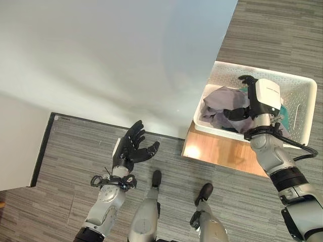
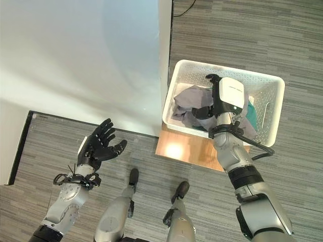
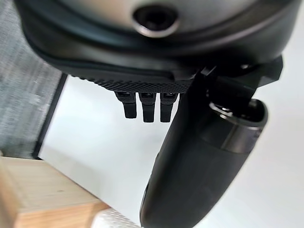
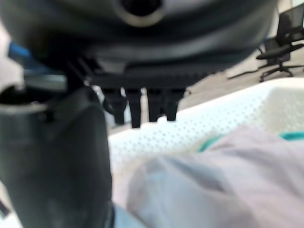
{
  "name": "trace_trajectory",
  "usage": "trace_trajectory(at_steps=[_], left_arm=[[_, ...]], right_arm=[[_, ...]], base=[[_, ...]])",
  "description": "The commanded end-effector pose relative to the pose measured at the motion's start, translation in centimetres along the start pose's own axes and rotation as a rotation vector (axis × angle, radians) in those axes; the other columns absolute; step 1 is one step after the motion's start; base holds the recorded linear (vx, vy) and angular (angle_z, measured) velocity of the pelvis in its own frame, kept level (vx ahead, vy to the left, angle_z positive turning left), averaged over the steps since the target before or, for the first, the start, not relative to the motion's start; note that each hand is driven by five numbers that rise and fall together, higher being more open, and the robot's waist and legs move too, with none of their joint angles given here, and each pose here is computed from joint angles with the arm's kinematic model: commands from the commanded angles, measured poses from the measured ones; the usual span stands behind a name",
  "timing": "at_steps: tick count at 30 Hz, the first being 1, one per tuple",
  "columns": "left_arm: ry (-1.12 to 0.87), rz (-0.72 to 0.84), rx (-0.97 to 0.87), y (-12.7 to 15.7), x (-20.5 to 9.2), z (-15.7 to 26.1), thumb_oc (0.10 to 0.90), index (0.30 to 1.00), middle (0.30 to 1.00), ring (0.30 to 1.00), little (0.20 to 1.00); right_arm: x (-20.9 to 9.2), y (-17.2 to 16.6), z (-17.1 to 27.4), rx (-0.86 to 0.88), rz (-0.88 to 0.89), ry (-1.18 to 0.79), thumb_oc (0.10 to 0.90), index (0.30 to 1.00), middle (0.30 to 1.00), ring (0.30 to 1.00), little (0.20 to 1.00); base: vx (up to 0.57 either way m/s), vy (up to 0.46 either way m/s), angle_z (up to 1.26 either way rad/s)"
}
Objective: Pick up bed clothes into laundry basket.
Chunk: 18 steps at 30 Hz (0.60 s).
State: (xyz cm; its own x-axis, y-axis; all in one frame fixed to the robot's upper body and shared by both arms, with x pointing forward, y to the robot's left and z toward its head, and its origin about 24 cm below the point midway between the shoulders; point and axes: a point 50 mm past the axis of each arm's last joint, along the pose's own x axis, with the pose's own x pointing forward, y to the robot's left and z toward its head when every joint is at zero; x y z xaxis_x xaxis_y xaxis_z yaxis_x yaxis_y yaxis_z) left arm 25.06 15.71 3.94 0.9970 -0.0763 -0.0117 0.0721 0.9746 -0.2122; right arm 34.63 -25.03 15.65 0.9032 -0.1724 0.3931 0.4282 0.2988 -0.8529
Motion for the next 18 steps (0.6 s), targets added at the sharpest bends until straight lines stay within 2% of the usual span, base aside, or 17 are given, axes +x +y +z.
trace_trajectory(at_steps=[1,7,10,12,13,15,16,18], left_arm=[[-0.193,-0.078,-0.006,-1.3,0.4,3.4,0.8,0.9,0.9,0.9,0.9],[-0.182,-0.07,0.003,-1.2,0.3,3.3,0.8,0.9,0.9,0.9,0.9],[-0.174,-0.061,-0.004,-1.2,0.3,3.1,0.8,0.9,0.9,0.9,0.9],[-0.156,-0.046,0.0,-0.9,0.0,2.6,0.8,0.9,0.9,0.9,0.9],[-0.153,-0.047,0.001,-0.9,-0.1,2.5,0.8,0.9,0.9,0.9,0.9],[-0.145,-0.035,0.009,-0.7,-0.2,2.4,0.8,0.9,0.9,0.9,0.9],[-0.134,-0.022,0.027,-0.4,-0.4,2.1,0.8,0.9,0.9,0.9,0.9],[-0.125,-0.005,0.042,-0.1,-0.6,1.8,0.8,0.9,0.9,0.9,0.9]], right_arm=[[1.6,-5.3,2.8,0.002,-0.249,-0.156,0.8,0.9,0.9,0.9,0.9],[-0.4,-4.5,3.8,0.091,-0.223,-0.211,0.8,0.9,0.9,0.9,0.9],[-2.8,-2.6,2.9,0.191,-0.155,-0.169,0.8,0.9,0.9,0.9,0.9],[-6.3,-0.2,1.1,0.266,-0.048,-0.093,0.8,0.9,0.9,0.9,0.9],[-6.4,-0.2,1.0,0.266,-0.046,-0.091,0.8,0.9,0.9,0.9,0.9],[-8.3,0.9,0.5,0.311,0.005,-0.054,0.8,0.9,0.9,0.9,0.9],[-10.2,1.8,0.2,0.357,0.053,-0.022,0.8,0.9,0.9,0.9,0.9],[-11.3,2.1,0.2,0.361,0.074,-0.024,0.8,0.9,0.9,0.9,0.9]], base=[[0.04,0.001,-0.03],[0.03,0.002,-0.03],[0.06,-0.02,-0.09],[0.08,-0.048,-0.14],[0.03,-0.032,-0.06],[0.0,-0.021,-0.01],[0.01,-0.037,-0.05],[0.0,0.0,0.0]])
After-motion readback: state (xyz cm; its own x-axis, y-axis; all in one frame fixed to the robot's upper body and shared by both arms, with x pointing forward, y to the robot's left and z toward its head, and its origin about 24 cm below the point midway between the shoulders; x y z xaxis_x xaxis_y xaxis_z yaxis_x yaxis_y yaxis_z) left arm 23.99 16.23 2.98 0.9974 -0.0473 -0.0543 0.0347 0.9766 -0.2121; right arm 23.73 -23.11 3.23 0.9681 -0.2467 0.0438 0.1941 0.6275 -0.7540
